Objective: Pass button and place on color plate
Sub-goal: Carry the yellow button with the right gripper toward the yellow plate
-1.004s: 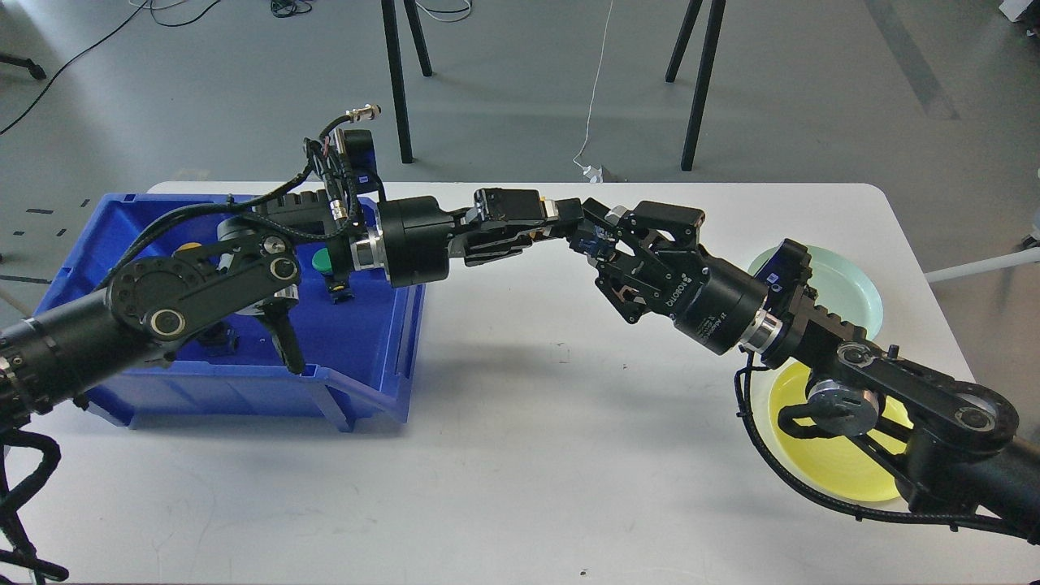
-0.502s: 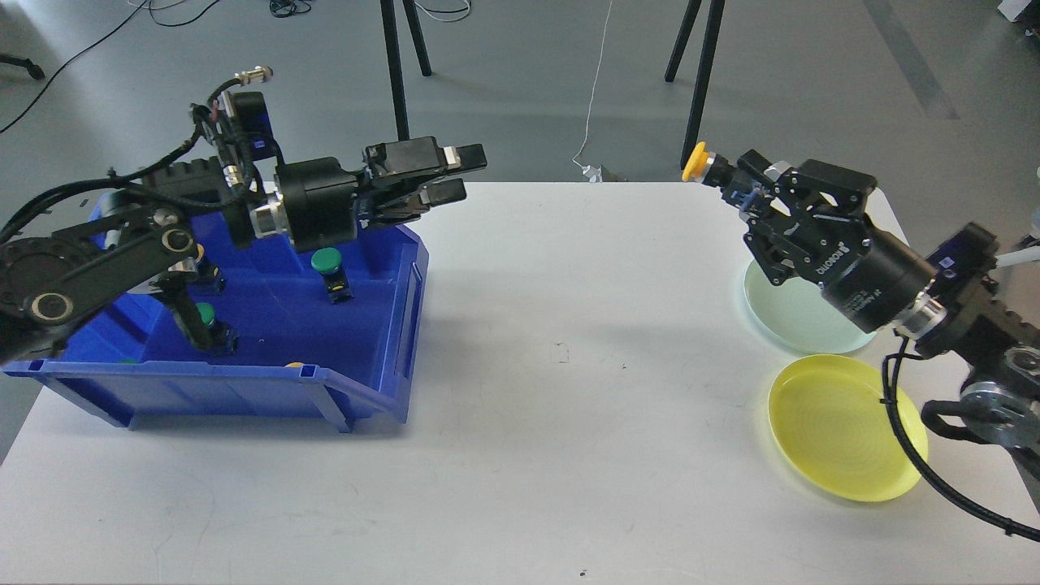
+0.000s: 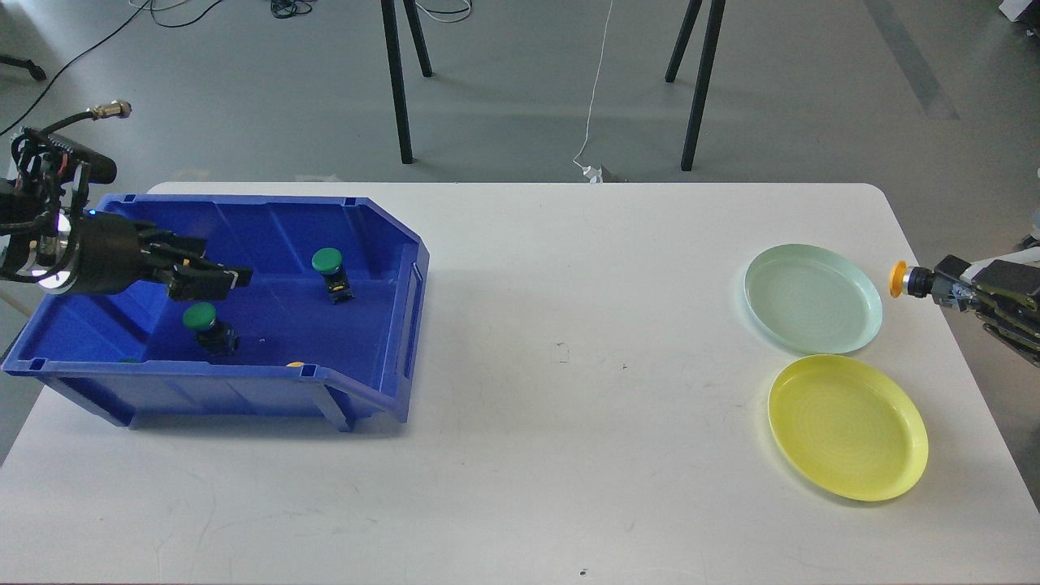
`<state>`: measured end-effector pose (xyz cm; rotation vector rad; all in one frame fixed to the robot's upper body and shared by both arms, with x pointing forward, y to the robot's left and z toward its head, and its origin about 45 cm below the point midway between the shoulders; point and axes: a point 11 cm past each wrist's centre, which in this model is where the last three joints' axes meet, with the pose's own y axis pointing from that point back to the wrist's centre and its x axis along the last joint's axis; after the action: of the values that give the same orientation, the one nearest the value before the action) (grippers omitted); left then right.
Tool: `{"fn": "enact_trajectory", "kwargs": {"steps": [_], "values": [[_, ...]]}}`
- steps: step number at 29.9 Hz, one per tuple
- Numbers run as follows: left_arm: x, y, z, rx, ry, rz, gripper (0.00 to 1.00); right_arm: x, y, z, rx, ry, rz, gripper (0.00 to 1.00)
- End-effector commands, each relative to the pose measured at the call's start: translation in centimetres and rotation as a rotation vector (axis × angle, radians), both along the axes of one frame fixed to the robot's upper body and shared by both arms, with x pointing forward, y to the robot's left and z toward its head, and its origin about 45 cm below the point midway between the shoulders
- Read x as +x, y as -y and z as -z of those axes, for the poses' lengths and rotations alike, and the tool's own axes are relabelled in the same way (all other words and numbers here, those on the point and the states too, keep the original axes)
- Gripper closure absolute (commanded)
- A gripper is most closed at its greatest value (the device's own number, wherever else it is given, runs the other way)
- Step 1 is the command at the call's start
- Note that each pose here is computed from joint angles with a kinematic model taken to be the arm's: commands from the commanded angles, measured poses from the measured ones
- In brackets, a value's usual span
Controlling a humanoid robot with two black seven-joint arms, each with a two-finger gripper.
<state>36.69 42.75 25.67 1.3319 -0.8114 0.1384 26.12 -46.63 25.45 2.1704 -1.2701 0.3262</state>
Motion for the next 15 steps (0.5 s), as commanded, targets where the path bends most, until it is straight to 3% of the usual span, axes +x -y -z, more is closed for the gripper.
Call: {"fn": "enact_trajectory", "kwargs": {"steps": [1,6,15], "values": [[-0.8,-2.6,1.8,0.066,-0.042,-0.050,0.17,-0.5,-0.1,0.8,0.002,-0.025,-0.002,1.00],[-1.5,-4.6,3.5,0.086,-0.082,-0.115,0.17,-1.7,-0.2,2.5,-0.011,-0.084,-0.014,1.00],[-0.9,-3.3,4.9,0.057,-0.096,-0.109,0.17,-3.3,2.6,5.2,-0.166,-0.125,0.021,1.00]]}}
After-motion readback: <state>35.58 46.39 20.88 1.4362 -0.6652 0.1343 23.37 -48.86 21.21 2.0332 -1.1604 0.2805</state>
